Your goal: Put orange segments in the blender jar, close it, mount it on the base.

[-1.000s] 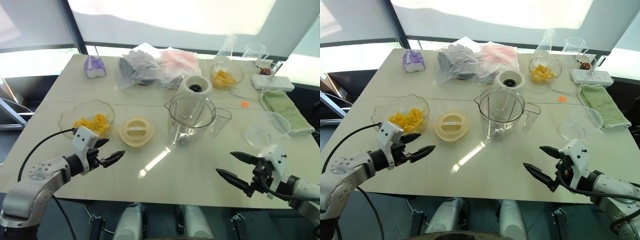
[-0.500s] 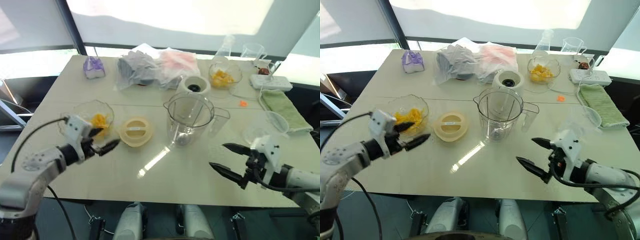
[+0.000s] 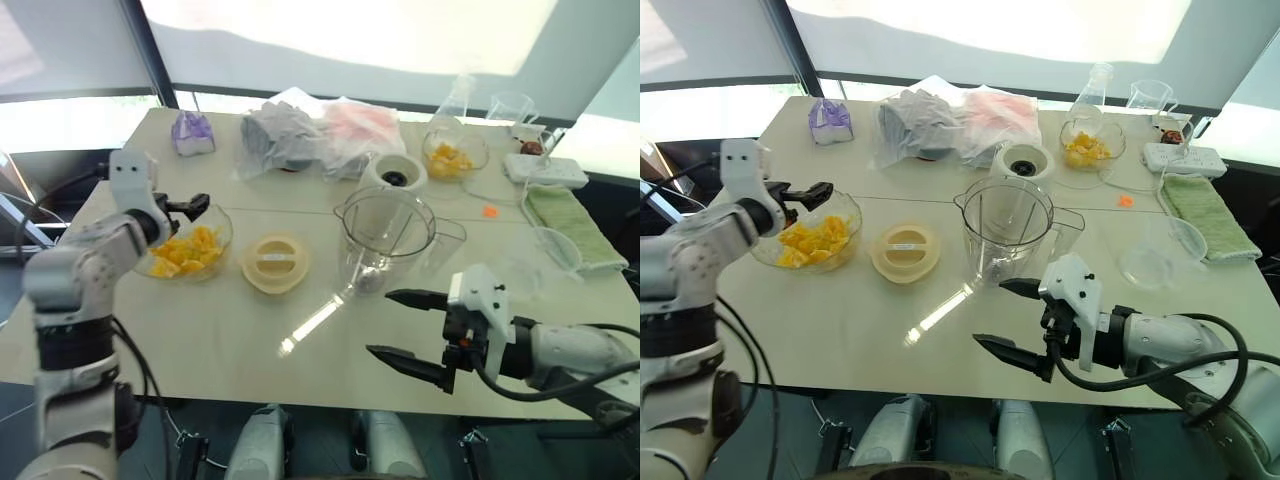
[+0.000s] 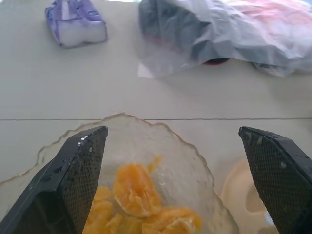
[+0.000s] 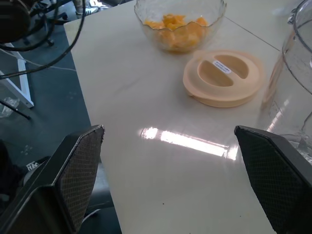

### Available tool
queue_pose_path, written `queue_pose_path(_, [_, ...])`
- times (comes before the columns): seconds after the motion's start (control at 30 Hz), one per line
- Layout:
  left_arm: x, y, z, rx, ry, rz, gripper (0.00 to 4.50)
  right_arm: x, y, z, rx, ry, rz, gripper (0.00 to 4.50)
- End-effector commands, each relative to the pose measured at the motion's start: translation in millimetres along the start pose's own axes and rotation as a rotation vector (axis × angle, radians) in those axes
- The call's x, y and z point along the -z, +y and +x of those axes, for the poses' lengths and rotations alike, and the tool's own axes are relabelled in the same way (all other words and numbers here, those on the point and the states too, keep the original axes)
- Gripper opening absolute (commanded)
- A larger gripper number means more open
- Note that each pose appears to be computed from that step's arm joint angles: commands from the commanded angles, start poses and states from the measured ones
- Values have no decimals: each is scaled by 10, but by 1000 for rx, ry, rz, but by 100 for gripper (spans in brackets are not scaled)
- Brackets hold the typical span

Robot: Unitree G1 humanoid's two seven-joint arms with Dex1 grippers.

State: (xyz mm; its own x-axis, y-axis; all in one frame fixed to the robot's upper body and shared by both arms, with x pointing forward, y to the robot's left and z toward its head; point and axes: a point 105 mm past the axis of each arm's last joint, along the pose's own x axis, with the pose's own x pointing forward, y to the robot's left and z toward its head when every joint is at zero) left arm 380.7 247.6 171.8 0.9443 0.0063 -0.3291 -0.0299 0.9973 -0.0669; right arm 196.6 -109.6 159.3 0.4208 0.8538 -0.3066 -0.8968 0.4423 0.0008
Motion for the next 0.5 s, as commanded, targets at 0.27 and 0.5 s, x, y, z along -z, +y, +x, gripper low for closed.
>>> queue_pose_path(0.27, [206,3,150,-273,208,-41,448,0,-51,30,16,18,-28,450])
queue_pose_path(0.5, [358,-12,370,-314,227,-86,448,16,-67,-61,26,45,-29,450])
